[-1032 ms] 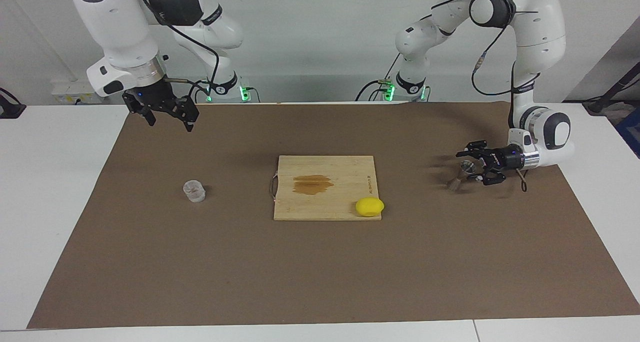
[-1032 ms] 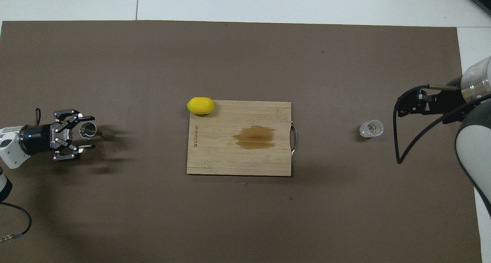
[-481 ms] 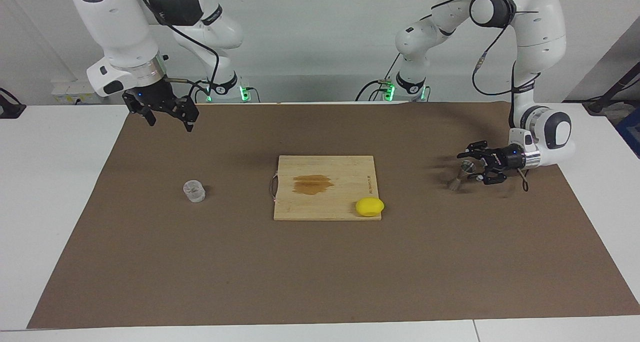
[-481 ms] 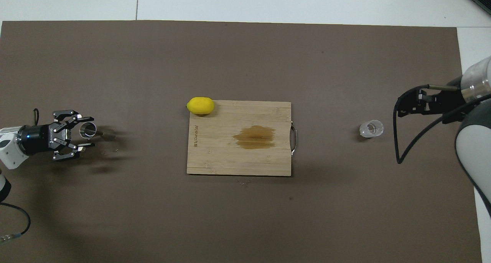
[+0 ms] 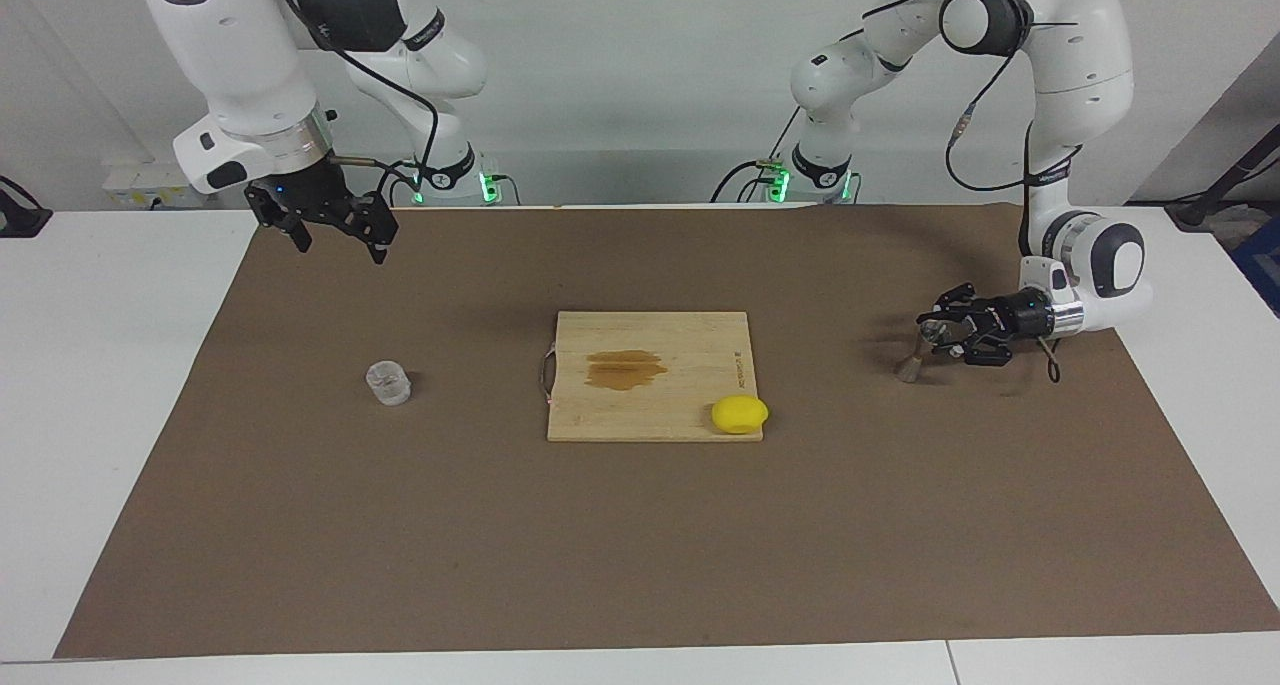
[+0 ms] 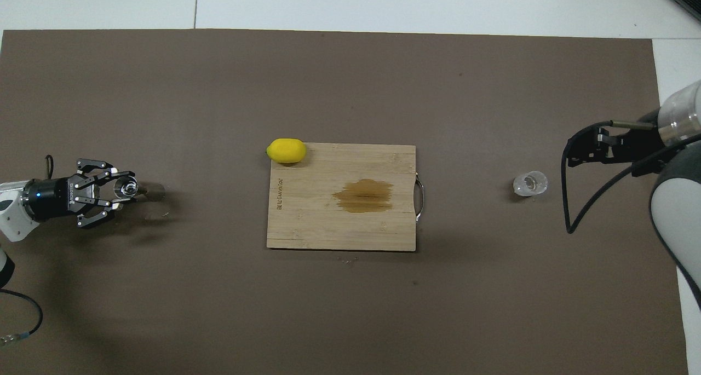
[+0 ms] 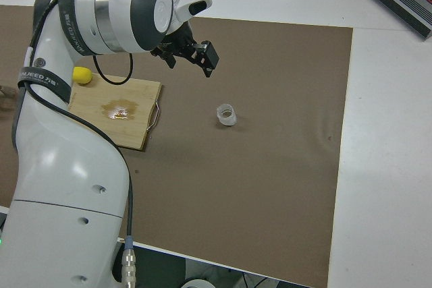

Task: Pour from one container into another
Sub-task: 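Reach the left gripper to the small metal cup and grasp it, then carry the metal cup with the left gripper onto the cutting board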

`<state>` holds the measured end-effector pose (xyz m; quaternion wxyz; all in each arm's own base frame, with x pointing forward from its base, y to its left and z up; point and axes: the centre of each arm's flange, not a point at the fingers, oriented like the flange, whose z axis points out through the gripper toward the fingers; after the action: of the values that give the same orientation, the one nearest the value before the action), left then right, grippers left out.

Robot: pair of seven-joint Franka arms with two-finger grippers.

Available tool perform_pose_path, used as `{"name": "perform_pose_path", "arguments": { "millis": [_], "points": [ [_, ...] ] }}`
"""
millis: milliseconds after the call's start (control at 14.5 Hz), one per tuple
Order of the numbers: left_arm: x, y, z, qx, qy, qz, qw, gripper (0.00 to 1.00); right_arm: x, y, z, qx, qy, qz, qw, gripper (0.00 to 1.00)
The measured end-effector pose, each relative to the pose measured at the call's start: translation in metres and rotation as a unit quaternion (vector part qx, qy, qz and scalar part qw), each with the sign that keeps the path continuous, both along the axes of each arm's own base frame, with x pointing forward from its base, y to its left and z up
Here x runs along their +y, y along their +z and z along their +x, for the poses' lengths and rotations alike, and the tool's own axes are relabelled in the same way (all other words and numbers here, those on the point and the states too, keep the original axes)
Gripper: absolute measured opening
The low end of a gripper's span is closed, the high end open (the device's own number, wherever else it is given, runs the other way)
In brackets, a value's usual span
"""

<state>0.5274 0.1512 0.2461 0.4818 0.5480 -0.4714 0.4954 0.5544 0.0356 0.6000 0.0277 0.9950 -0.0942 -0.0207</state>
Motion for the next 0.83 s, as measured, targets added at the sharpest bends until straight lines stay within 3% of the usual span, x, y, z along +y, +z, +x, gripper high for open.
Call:
{"name": "perform_pose_path", "arguments": {
  "millis": [481,825],
  "points": [
    [-0.015,0.008,0.007,-0.001,-0.01,-0.005,1.0,0.51,0.0,0.0,0.0,0.0,0.0,0.0,1.0,1.0],
    [-0.102,0.04,0.031,-0.007,-0.065,-0.019,0.998,0.51,0.0,0.0,0.0,0.0,0.0,0.0,1.0,1.0]
  ]
}}
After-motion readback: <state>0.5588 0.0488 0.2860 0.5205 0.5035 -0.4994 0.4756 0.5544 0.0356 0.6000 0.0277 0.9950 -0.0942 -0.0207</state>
